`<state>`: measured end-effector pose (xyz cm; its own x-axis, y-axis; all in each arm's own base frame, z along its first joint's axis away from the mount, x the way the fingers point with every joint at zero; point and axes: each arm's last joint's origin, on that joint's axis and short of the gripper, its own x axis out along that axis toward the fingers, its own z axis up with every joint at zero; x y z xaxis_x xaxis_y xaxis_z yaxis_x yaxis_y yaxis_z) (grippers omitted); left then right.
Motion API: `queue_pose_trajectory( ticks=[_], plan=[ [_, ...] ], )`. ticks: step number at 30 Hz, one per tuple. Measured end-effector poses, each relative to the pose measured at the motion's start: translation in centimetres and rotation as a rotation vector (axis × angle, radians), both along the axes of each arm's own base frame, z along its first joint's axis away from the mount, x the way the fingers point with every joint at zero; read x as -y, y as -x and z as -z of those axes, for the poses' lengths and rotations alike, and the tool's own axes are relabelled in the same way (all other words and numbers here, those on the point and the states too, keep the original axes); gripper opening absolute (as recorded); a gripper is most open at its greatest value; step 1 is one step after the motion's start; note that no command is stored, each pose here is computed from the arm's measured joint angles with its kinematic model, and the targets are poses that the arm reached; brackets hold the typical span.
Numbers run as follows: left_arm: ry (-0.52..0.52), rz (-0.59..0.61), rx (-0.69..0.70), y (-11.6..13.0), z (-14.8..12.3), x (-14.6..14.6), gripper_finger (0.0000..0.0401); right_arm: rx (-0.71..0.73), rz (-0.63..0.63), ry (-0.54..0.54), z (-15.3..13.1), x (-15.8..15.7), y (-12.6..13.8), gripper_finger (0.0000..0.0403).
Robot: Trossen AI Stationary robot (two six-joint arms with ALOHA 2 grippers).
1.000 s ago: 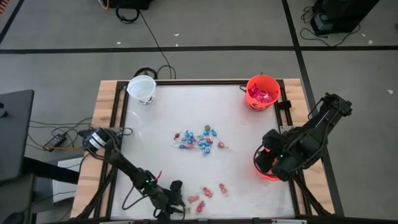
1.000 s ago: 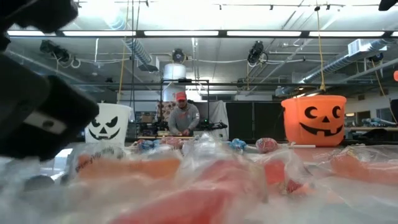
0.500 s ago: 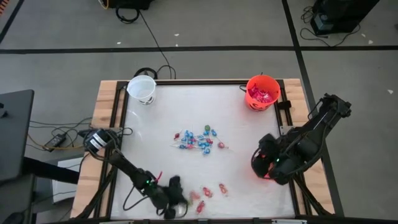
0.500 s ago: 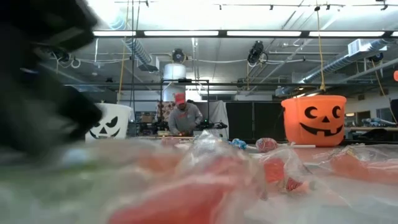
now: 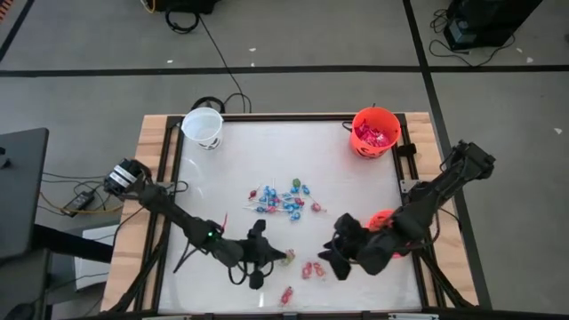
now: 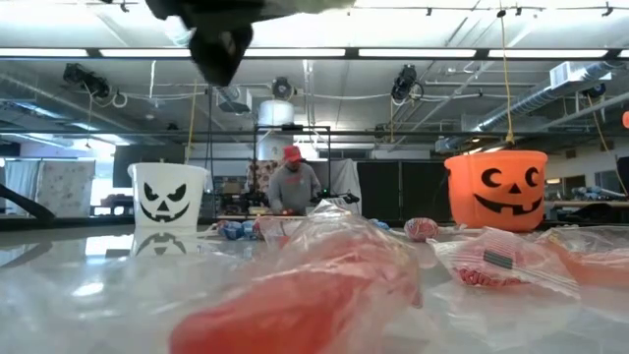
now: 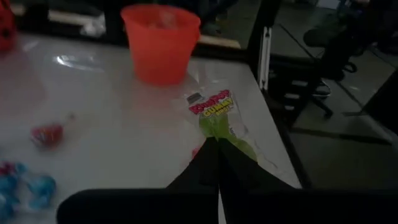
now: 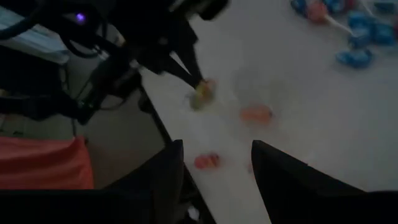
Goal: Sort candy by brand, put in halloween buckets
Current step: Put the green gummy into the bottom orange bucket
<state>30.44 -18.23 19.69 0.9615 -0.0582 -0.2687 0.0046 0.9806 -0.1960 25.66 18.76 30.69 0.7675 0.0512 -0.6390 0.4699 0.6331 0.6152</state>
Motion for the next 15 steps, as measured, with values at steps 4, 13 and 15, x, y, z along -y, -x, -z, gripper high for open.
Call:
queue_pose_trajectory(
  ticks=[4, 13, 15],
  plan=[
    [-0.036, -0.002, 0.074, -0.5, -1.0, -0.7, 0.0003, 0.009, 0.01, 0.01, 1.1, 0.2, -1.8, 0.02],
    [-0.057, 0.042, 0.145, -0.7, -1.8, -0.7, 0.0002, 0.074, -0.006, -0.006, 2.3, 0.7, -5.1, 0.0199],
    [-0.054, 0.043, 0.148, -0.7, -1.8, -0.7, 0.0003, 0.077, -0.012, -0.007, 2.4, 1.1, -5.5, 0.0198]
  ],
)
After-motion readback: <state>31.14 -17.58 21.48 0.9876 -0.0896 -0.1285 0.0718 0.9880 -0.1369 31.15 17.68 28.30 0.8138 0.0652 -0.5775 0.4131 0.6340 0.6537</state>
